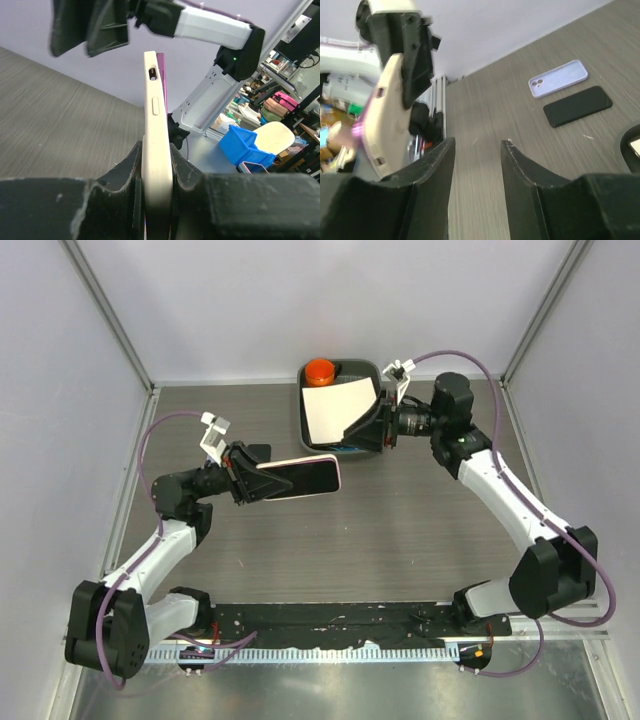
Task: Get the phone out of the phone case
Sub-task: Remove the phone case from the phone.
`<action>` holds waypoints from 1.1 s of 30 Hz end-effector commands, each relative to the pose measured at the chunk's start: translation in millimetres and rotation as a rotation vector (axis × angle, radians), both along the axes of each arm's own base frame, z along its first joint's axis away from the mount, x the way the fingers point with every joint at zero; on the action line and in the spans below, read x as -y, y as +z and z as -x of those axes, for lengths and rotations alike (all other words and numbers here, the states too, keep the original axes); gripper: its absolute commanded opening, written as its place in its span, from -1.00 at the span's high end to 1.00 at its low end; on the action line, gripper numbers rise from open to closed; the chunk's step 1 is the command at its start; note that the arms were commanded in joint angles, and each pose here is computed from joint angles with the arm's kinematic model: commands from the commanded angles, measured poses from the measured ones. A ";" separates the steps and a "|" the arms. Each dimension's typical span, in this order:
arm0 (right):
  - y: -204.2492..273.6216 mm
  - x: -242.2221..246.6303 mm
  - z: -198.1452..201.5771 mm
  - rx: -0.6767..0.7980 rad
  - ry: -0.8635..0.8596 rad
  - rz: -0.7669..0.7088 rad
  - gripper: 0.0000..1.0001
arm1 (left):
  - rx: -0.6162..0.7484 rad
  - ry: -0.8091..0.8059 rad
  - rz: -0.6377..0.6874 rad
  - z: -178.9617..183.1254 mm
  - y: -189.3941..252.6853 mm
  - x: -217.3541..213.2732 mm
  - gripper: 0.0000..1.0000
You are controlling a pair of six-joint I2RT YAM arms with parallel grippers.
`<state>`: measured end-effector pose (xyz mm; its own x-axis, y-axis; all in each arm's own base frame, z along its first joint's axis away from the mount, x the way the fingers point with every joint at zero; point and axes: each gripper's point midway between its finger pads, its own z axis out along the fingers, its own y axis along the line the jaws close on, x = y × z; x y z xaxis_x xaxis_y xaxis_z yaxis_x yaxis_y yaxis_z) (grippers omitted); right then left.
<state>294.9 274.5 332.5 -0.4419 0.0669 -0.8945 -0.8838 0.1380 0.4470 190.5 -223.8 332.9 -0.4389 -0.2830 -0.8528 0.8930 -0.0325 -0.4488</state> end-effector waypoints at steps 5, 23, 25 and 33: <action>-11.4 18.0 61.3 0.241 0.233 0.148 0.12 | 0.056 0.070 -0.024 -16.2 12.6 0.0 1.00; -66.5 -23.1 96.2 0.205 0.448 0.212 0.21 | 0.014 0.083 -0.037 -21.5 5.7 0.1 1.00; -67.3 -24.3 96.8 0.208 0.455 0.209 0.23 | 0.011 0.085 -0.038 -22.1 4.8 -0.2 1.00; -70.3 -24.5 95.7 0.228 0.455 0.215 0.36 | 0.003 0.079 -0.040 -22.2 4.0 0.2 1.00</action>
<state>198.0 297.1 255.3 -0.2332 -0.3009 -0.9247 -0.9352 -0.1912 0.2981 212.1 -226.2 303.9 -0.5272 -0.2356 -0.8165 0.8321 0.0517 -0.5522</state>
